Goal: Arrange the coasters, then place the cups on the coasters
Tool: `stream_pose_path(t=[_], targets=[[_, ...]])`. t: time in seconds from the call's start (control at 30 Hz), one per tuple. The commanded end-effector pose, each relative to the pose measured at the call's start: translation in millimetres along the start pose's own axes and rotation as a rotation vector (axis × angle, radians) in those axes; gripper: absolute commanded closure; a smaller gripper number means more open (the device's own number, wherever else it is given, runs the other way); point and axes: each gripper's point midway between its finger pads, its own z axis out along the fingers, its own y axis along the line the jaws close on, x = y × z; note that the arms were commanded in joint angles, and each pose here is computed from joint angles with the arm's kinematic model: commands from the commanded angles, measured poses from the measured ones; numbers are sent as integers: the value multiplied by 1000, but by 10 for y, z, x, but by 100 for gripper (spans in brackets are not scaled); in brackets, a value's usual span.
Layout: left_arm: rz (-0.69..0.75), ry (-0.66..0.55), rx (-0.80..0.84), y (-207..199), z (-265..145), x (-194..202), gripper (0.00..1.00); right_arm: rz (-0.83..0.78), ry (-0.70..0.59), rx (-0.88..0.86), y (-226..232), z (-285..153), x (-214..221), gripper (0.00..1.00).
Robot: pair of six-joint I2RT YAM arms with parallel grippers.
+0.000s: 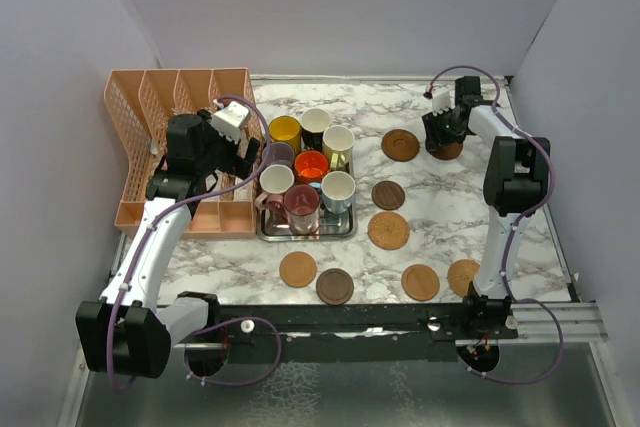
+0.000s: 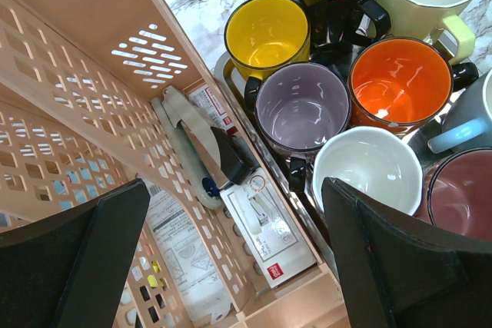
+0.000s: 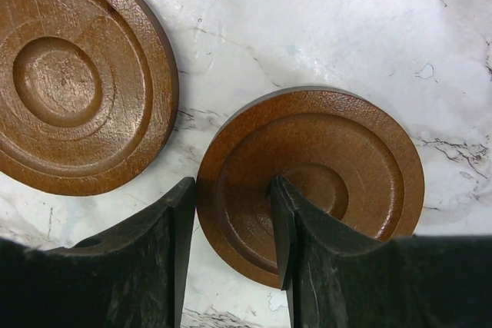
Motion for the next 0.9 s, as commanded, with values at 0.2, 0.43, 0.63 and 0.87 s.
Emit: stream_pose_path(t=[0.2, 0.43, 0.63, 0.87], targets=[[11, -14, 30, -66, -21, -29, 1, 7, 6, -15, 130, -150, -22, 45], [10, -13, 30, -69, -22, -20, 1, -18, -87, 8, 165, -549, -320, 40], [10, -15, 31, -73, -29, -28, 1, -42, -132, -40, 392, -649, -407, 38], [11, -14, 31, -74, -30, -22, 1, -89, -128, -99, 794, -425, -472, 38]])
